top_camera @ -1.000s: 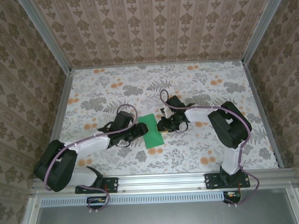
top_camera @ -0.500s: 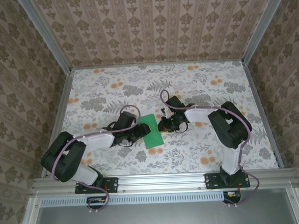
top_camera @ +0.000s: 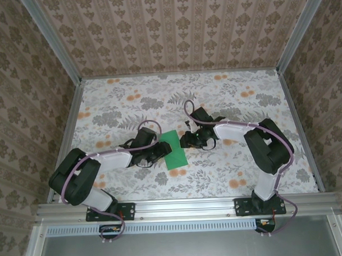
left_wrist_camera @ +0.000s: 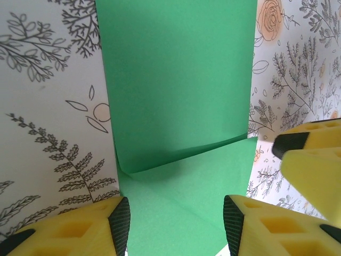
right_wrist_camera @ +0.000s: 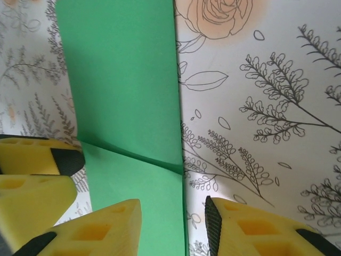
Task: Fold a paper plane with a square sheet of paper (pick it up from the middle)
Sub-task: Turn over the paper at the center of the table.
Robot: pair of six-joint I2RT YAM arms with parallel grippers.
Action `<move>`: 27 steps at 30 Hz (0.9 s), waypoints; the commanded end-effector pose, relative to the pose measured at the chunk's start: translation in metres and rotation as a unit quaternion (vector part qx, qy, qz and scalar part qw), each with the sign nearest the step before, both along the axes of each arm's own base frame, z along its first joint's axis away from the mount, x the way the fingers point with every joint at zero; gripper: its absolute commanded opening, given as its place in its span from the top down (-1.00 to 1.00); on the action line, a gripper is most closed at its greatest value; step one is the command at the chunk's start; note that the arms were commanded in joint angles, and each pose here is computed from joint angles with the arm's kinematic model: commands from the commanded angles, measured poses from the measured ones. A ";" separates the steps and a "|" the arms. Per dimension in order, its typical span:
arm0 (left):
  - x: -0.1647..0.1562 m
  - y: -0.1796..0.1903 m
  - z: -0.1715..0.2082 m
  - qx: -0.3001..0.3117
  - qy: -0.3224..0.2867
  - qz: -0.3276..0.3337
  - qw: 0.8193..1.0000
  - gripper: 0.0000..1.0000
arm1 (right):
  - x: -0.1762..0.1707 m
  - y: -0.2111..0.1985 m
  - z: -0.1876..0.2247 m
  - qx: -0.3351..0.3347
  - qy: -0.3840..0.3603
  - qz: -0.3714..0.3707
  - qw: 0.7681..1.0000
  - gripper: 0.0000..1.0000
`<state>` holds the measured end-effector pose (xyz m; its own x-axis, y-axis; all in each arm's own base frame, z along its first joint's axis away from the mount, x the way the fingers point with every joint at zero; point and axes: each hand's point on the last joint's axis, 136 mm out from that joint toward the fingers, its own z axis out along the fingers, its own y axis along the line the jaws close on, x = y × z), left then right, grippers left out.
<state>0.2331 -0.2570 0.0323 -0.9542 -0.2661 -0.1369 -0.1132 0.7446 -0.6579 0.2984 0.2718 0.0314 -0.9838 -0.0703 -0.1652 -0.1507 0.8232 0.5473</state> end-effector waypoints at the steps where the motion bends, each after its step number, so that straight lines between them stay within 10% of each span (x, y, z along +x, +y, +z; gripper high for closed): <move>1: 0.001 -0.007 0.002 -0.010 0.000 -0.003 1.000 -0.05 | -0.005 0.007 -0.003 -0.002 0.012 0.023 1.000 0.24; 27: 0.000 -0.006 0.002 -0.005 0.001 -0.006 1.000 -0.05 | -0.006 0.018 -0.006 0.004 -0.009 0.075 0.997 0.39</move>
<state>0.2329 -0.2570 0.0322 -0.9544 -0.2653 -0.1367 -0.1129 0.7450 -0.6574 0.2892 0.2893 0.0289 -0.9707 -0.1774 -0.1619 -0.2391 0.7780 0.5810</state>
